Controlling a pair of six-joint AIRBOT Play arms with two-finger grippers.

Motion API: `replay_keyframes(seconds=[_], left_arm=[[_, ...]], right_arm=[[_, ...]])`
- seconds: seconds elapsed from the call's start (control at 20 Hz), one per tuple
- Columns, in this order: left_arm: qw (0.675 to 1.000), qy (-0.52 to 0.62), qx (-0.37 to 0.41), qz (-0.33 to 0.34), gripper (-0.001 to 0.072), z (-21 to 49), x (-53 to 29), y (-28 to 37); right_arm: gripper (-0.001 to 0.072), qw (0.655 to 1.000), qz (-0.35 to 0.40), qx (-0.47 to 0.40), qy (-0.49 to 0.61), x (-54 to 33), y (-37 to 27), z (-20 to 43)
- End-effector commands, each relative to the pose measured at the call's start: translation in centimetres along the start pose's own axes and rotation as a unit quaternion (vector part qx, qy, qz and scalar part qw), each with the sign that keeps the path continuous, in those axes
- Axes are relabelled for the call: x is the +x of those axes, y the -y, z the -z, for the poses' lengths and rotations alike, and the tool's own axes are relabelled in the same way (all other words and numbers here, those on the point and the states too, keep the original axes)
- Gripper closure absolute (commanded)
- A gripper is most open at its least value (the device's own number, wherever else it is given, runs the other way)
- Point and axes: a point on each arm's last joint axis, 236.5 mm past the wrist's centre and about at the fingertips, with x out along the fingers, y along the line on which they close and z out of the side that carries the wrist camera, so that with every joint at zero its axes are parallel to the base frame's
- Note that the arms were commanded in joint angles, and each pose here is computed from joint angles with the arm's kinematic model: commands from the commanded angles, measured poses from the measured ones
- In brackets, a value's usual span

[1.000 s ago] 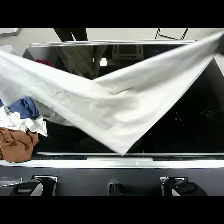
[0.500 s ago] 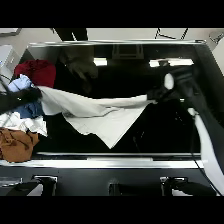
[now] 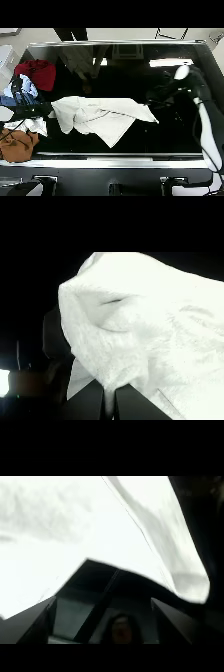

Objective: Fold the clothes and pants, and hang the long-sleeved shirts on hangers.

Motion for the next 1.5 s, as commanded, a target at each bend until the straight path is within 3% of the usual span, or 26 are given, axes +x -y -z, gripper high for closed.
replay_keyframes(seconds=[0.0, 0.35, 0.5, 0.6, 0.9, 0.95, 1.05, 1.2, 1.3, 1.45], left_arm=[[1.000, -0.013, -0.002, 0.000, 0.0680, 0.6, 0.1, -0.1], [1.000, -0.013, -0.002, 0.000, 0.0680, 0.7, 0.1, -0.1], [1.000, -0.015, -0.002, 0.000, 0.0680, 0.8, 0.1, -0.1], [1.000, -0.019, -0.003, 0.000, 0.0680, 0.9, 0.1, -0.1], [1.000, -0.026, -0.003, 0.000, 0.0680, 1.2, 0.1, -0.1], [1.000, -0.026, -0.003, 0.000, 0.0680, 1.2, 0.1, -0.1], [1.000, -0.026, -0.003, 0.000, 0.0680, 1.3, 0.1, -0.1], [1.000, -0.018, -0.001, 0.001, 0.0680, 0.7, -0.3, 0.0], [1.000, 0.020, 0.012, 0.008, 0.0681, -2.1, -2.4, 1.0], [0.986, 0.150, 0.065, 0.028, 0.0681, -9.7, -10.7, 4.4]], right_arm=[[0.0091, 0.991, -0.068, 0.046, -0.108, 0.2, 1.6, 5.7], [0.0091, 0.977, -0.143, 0.057, -0.149, 15.6, -7.3, 16.5], [0.0095, 0.979, -0.167, 0.049, -0.109, 17.4, -11.5, 16.1], [0.0157, 0.977, -0.193, 0.061, -0.073, 17.9, -14.2, 15.1], [0.0168, 0.976, -0.206, 0.063, -0.032, 18.9, -16.9, 14.6], [0.0238, 0.976, -0.206, 0.062, -0.038, 19.1, -17.1, 15.0], [0.0665, 0.976, -0.206, 0.055, -0.050, 19.2, -17.2, 15.7], [0.0670, 0.980, -0.194, -0.040, -0.026, 17.1, -18.1, 14.8], [0.0670, 0.979, -0.169, -0.110, 0.035, 11.9, -18.5, 11.0], [0.0670, 0.948, -0.112, -0.134, 0.266, -6.4, -16.4, 0.0]])
